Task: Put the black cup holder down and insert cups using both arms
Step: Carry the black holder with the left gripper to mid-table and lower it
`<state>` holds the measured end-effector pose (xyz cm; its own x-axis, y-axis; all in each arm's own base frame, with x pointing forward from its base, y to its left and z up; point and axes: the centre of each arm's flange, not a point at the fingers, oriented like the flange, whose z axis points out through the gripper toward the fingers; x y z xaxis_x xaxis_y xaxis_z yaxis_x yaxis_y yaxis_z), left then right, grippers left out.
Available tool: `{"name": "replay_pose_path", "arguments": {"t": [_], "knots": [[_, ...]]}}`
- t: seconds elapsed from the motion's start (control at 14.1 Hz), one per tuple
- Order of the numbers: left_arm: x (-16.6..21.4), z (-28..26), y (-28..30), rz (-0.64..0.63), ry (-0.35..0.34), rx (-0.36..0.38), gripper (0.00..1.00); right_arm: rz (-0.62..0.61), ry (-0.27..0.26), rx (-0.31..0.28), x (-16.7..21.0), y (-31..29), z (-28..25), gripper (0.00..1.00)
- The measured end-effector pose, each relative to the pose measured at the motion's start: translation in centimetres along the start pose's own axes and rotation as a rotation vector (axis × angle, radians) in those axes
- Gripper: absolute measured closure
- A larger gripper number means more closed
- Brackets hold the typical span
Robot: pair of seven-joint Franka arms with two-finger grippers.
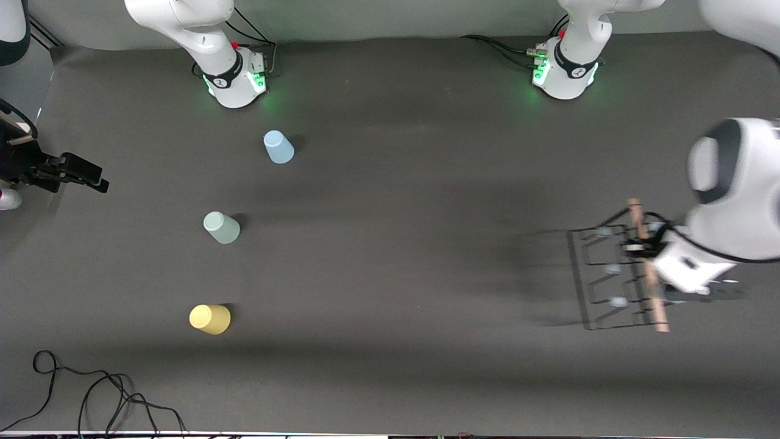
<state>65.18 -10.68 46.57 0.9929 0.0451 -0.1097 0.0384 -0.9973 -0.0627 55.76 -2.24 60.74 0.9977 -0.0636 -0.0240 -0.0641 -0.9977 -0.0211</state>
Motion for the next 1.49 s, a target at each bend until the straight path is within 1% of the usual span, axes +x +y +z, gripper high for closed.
{"name": "replay_pose_path", "arguments": {"t": [0.14, 0.28, 0.43, 0.57, 0.78, 0.99, 1.21, 1.49], "knots": [[-2.2, -0.4, 6.8, -0.022, 0.011, 0.009, 0.91, -0.001, -0.004, 0.0, 0.1, 0.0, 0.2, 0.0], [-4.3, -0.6, 13.2, -0.039, 0.048, 0.004, 0.91, -0.002, -0.006, -0.001, 0.2, -0.1, 0.3, 0.0], [-6.5, -0.8, 18.3, -0.06, 0.069, -0.002, 0.91, -0.005, -0.006, -0.001, 0.2, -0.3, 0.4, 0.0], [-9.3, -0.1, 23.0, -0.036, 0.07, -0.004, 0.91, -0.008, -0.007, -0.001, 0.2, -0.4, 0.4, 0.0], [-13.0, 2.1, 29.8, -0.021, 0.099, -0.028, 0.91, -0.009, -0.007, -0.001, 0.2, -0.5, 0.4, 0.0], [-15.0, 6.4, 33.8, 0.033, 0.095, -0.022, 0.91, -0.009, -0.009, -0.001, 0.2, -0.5, 0.5, 0.0], [-14.7, 10.9, 35.3, 0.046, 0.092, -0.024, 0.91, -0.013, -0.012, -0.001, 0.3, -0.7, 0.7, 0.0], [-14.4, 12.8, 36.0, -0.002, 0.101, -0.034, 0.91, -0.024, -0.023, -0.002, 0.1, -1.3, 1.2, 0.0]]}}
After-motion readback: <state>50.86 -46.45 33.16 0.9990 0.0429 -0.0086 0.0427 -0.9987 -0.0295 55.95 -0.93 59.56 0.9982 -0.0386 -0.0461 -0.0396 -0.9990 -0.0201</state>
